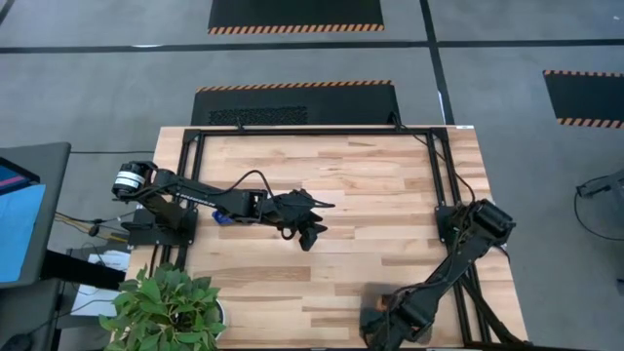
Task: Nest measuring cups in basket
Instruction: Adjust the stacked measuring cups in the black bin
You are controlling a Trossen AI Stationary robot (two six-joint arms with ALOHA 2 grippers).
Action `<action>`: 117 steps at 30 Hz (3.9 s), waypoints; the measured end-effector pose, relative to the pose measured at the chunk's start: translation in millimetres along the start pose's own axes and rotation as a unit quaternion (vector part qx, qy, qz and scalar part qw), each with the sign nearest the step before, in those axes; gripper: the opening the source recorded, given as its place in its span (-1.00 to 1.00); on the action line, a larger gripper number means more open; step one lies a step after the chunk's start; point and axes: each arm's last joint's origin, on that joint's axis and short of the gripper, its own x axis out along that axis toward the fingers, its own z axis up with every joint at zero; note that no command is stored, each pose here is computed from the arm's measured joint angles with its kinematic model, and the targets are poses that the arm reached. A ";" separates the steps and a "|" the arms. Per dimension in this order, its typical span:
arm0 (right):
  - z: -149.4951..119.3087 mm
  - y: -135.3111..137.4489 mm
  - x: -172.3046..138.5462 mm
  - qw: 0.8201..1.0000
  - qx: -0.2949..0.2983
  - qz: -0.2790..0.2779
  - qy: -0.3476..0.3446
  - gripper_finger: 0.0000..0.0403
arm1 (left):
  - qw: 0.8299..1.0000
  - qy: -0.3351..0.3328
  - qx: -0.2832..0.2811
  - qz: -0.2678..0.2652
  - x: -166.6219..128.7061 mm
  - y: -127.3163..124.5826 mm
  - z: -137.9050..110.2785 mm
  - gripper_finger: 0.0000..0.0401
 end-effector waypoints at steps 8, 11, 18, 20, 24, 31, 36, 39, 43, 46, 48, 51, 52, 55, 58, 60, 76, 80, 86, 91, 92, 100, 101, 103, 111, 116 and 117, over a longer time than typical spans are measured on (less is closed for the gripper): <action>5.0 8.0 -29.6 1.000 -0.023 -0.018 0.001 -0.90 | 1.000 0.000 -0.013 -0.001 0.0 -0.2 0.1 -0.19; 2.1 13.0 -40.6 0.998 -0.045 -0.038 -0.003 -0.94 | 1.000 -0.003 -0.013 -0.003 0.0 -0.5 0.6 -0.19; -1.4 5.5 -44.0 0.996 -0.039 -0.083 0.014 -0.93 | 1.000 -0.002 -0.009 -0.001 0.0 -0.3 0.4 -0.19; -2.6 -0.5 -45.1 0.993 -0.031 -0.112 0.024 -0.90 | 1.000 -0.003 -0.008 0.000 0.0 -0.2 0.4 -0.19; -1.4 -4.7 -46.1 0.990 -0.041 -0.131 0.027 -0.91 | 1.000 -0.003 -0.008 0.000 0.0 -0.2 0.4 -0.19; 1.0 -0.9 -42.8 0.991 -0.064 -0.112 0.021 -0.95 | 1.000 -0.001 -0.008 0.001 0.0 -0.1 0.0 -0.19; -1.1 0.2 -42.5 0.992 -0.051 -0.111 0.020 -0.91 | 1.000 -0.001 -0.005 0.001 0.0 -0.1 0.0 -0.19; -4.3 1.9 -42.3 0.993 -0.044 -0.111 0.018 -0.95 | 1.000 -0.001 -0.005 0.001 0.0 0.0 0.0 -0.19; -8.6 4.2 -42.0 0.993 -0.027 -0.111 0.017 -0.97 | 1.000 -0.006 -0.009 0.008 0.0 0.2 0.2 -0.19; -12.6 4.9 -42.1 0.993 -0.021 -0.116 0.018 -0.92 | 1.000 -0.009 0.003 0.012 -0.1 0.4 0.3 -0.19; -12.4 4.2 -42.2 0.992 -0.021 -0.122 0.013 -0.89 | 1.000 -0.009 0.015 0.013 -0.1 0.4 0.4 -0.19; -12.1 3.8 -37.7 0.993 -0.021 -0.116 0.004 -0.90 | 1.000 -0.009 0.026 0.013 -0.1 0.4 0.4 -0.19; -12.3 3.4 -36.2 0.993 -0.019 -0.114 0.004 -0.91 | 1.000 -0.009 0.026 0.013 -0.1 0.4 0.4 -0.19; -13.3 0.9 -33.5 0.993 -0.018 -0.120 0.008 -0.96 | 1.000 -0.010 0.027 0.013 0.0 0.6 0.5 -0.19; -14.7 -2.2 -29.9 0.992 -0.019 -0.125 0.013 -0.96 | 0.999 -0.010 0.028 0.014 0.0 0.6 0.6 -0.19; -15.4 -3.9 -26.1 0.992 -0.020 -0.125 0.012 -0.93 | 0.999 -0.010 0.028 0.014 0.0 0.7 0.6 -0.19; -8.8 -23.5 -14.6 0.988 0.009 -0.156 0.023 -0.95 | 0.999 -0.017 0.032 0.025 0.0 1.6 1.2 -0.19; -5.6 -21.2 -17.2 0.988 -0.007 -0.154 0.009 -0.87 | 0.999 -0.017 0.031 0.025 0.0 1.9 1.4 -0.19; -0.1 -19.0 -18.0 0.989 -0.039 -0.141 -0.004 -0.92 | 0.999 -0.017 0.031 0.025 0.0 1.9 1.4 -0.19; 6.6 -17.7 -17.3 0.990 -0.071 -0.123 -0.013 -0.97 | 0.999 -0.017 0.031 0.025 0.0 1.9 1.4 -0.19; 8.5 -17.7 -17.2 0.990 -0.077 -0.120 -0.016 -0.97 | 0.999 -0.017 0.031 0.025 0.0 1.9 1.4 -0.19; 22.6 -17.1 -17.1 0.989 -0.090 -0.100 -0.053 -0.88 | 0.999 -0.017 0.031 0.026 0.0 1.9 1.4 -0.19; 23.3 -16.3 -17.1 0.989 -0.094 -0.096 -0.057 -0.90 | 0.999 -0.017 0.031 0.026 0.0 1.9 1.4 -0.19; 23.7 -15.2 -16.9 0.989 -0.098 -0.092 -0.060 -0.94 | 0.999 -0.017 0.031 0.026 0.0 1.9 1.4 -0.19; 21.9 -5.5 -16.0 0.990 -0.113 -0.052 -0.070 -0.91 | 0.999 -0.017 0.031 0.026 0.0 2.0 1.3 -0.19; 18.9 0.0 -15.6 0.990 -0.118 -0.029 -0.067 -0.89 | 0.999 -0.016 0.035 0.026 0.0 2.1 1.2 -0.19; 18.1 0.6 -15.5 0.990 -0.119 -0.026 -0.064 -0.91 | 0.999 -0.017 0.036 0.026 0.0 2.0 1.3 -0.19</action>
